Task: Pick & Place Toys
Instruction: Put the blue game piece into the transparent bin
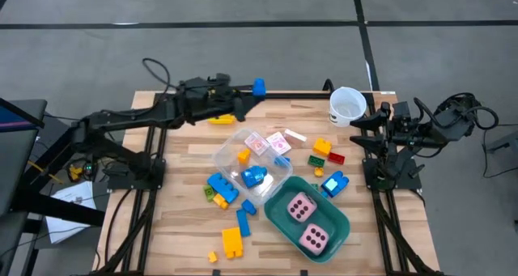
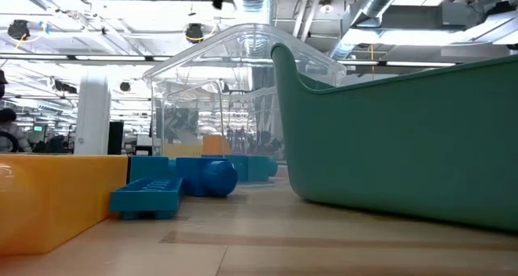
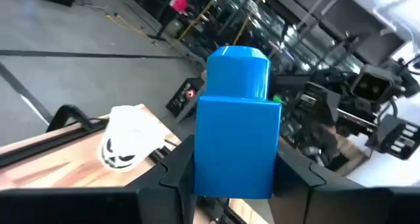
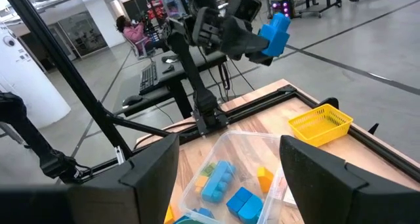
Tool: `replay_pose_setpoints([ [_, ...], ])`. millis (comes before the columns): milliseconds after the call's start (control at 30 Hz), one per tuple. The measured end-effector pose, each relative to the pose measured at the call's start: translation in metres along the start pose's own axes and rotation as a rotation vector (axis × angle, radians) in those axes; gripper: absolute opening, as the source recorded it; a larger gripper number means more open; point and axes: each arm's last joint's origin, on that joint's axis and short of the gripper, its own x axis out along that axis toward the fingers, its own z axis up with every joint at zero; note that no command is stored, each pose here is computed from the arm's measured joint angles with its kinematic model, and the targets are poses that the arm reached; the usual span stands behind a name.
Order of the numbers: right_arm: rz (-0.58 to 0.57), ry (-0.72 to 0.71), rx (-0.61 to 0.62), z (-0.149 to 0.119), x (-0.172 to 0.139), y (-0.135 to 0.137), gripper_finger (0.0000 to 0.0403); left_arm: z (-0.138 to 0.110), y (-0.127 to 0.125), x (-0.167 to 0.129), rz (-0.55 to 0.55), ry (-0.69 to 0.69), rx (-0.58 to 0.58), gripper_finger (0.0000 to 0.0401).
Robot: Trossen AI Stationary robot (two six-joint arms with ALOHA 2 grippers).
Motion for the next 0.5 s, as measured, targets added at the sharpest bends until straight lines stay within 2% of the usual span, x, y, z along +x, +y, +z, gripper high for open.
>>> replay_pose_setpoints([
  [167,0.000,0.000,0.000,0.000,0.000,0.000,0.0254,0.011,-0.019,0.019,-0.006,0.072,0.072,0.0129],
  [300,-0.004,0.000,-0.003,0.000,0.000,0.000,0.0254,0.014,-0.027,0.030,0.009,0.146,0.086,0.0129],
  [500,-0.026,0.000,-0.014,-0.001,0.000,-0.001,0.0254,-0.001,-0.032,0.045,0.035,0.262,0.101,0.0129],
])
